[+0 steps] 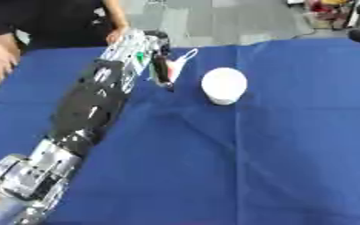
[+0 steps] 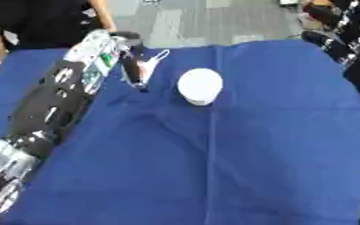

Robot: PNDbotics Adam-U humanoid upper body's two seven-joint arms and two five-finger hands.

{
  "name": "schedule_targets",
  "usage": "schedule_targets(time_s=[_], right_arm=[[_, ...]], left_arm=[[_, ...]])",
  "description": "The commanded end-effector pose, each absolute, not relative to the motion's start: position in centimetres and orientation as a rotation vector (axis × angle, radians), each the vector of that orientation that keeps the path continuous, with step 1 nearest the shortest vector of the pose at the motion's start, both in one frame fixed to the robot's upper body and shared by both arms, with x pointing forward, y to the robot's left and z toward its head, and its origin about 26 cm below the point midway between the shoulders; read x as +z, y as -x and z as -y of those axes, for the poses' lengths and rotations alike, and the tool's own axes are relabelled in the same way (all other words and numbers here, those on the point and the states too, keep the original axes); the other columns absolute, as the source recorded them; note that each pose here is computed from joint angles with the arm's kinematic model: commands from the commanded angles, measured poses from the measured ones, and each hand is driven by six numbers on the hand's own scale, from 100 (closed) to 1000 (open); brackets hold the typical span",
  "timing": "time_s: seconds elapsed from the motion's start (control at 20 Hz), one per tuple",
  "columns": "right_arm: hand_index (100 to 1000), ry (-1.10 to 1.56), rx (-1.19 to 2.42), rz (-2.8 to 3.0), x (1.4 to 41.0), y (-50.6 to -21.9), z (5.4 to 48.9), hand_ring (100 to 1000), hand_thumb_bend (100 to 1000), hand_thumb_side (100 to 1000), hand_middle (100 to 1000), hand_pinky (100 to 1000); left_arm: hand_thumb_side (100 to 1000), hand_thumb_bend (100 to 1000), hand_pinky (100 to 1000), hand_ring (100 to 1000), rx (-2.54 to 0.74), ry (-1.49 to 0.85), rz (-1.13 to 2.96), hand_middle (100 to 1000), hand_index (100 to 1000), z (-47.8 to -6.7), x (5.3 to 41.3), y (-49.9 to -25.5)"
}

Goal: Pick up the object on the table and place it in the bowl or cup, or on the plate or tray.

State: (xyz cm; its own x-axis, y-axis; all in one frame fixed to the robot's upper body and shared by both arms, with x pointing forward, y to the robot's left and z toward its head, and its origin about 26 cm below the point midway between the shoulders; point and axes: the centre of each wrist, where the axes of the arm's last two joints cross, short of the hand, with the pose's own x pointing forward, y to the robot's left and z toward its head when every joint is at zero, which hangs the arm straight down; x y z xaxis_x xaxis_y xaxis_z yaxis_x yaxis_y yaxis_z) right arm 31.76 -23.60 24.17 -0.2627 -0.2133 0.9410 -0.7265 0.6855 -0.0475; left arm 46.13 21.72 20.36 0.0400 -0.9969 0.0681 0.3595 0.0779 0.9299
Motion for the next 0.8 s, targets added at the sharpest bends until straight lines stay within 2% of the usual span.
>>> schedule_targets(time_s=[0.05, 0.8], right_arm=[[1000, -0.989, 0.781, 1.496, 24.8, -31.5, 23.6, 1000, 727, 1000, 1000, 907], [1000, -1.094, 0.804, 1.482, 25.0, -31.6, 22.3, 1000, 738, 1000, 1000, 906]], left_arm=[[100, 548, 100, 100, -1.289, -0.959, 0.977, 100, 126, -22.0, 22.6, -46.0], [100, 546, 100, 100, -1.260, -0.992, 1.024, 100, 126, -20.9, 22.6, -46.7]])
